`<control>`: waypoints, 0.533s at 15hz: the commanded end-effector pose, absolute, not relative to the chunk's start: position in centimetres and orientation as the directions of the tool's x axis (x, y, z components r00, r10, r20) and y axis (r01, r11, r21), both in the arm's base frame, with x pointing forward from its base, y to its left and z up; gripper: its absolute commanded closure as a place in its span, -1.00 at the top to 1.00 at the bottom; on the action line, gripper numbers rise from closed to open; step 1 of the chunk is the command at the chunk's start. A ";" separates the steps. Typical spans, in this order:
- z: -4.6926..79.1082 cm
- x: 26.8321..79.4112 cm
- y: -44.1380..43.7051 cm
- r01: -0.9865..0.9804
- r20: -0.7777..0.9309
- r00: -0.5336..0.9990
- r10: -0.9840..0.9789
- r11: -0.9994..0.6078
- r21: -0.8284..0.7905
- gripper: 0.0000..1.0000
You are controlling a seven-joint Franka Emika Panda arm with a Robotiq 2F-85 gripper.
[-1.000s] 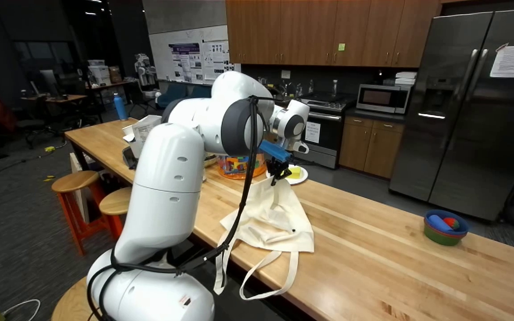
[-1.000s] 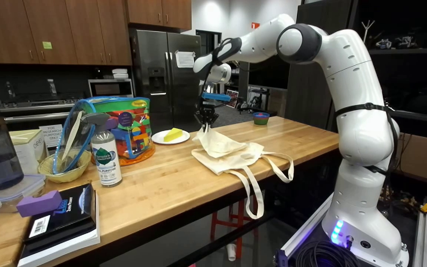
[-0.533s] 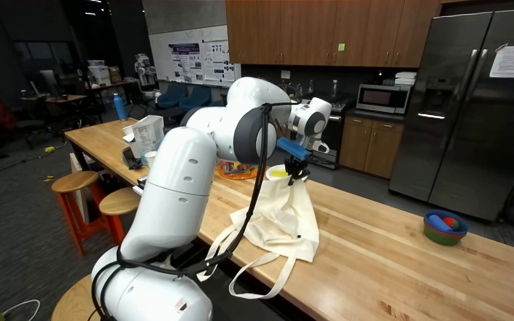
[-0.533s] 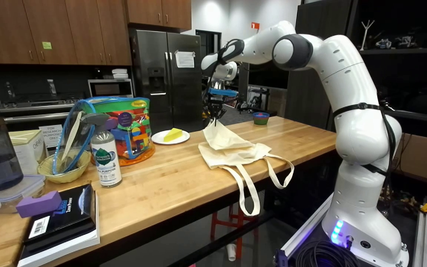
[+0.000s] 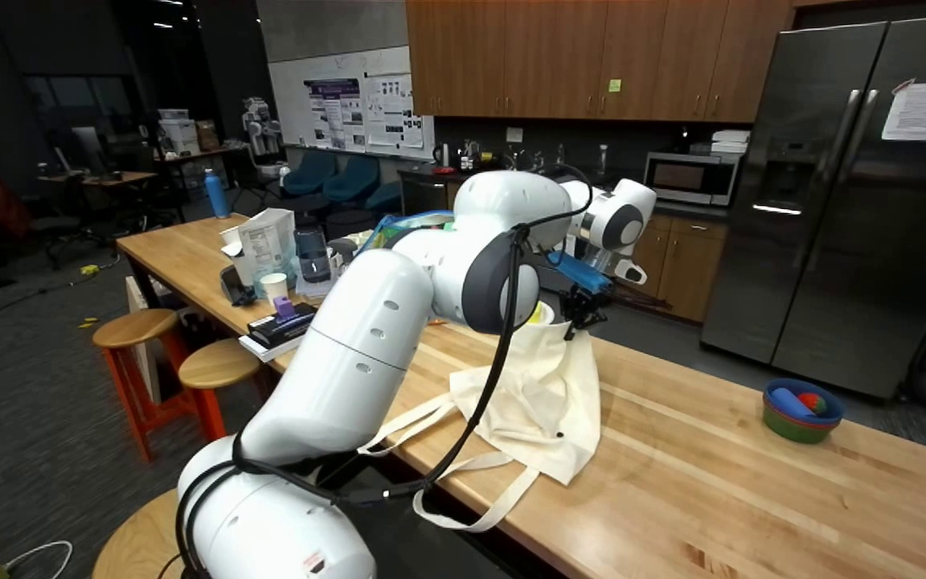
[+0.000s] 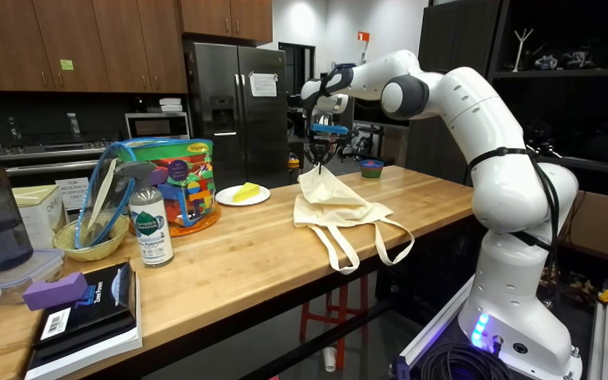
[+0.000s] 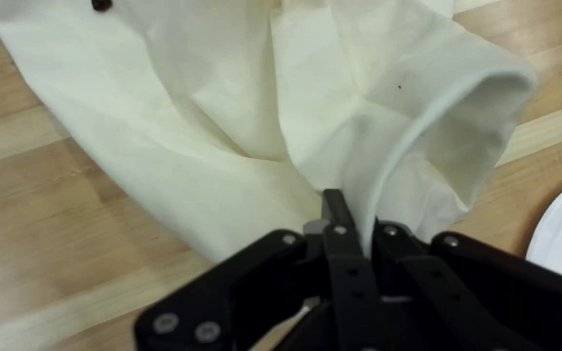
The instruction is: Unfold the bag
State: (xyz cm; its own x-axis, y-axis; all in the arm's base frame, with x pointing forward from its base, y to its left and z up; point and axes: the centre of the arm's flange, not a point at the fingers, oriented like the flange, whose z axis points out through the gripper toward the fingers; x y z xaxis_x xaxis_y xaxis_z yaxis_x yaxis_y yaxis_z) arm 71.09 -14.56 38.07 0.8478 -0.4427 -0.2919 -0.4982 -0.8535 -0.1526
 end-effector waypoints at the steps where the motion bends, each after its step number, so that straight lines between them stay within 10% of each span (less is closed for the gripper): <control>1: 38.3 75.2 -20.0 -0.558 -0.323 0.810 -0.489 -0.813 -0.168 -0.98; 8: 37.7 75.6 -27.1 -0.645 -0.333 0.751 -0.570 -0.740 -0.191 -0.98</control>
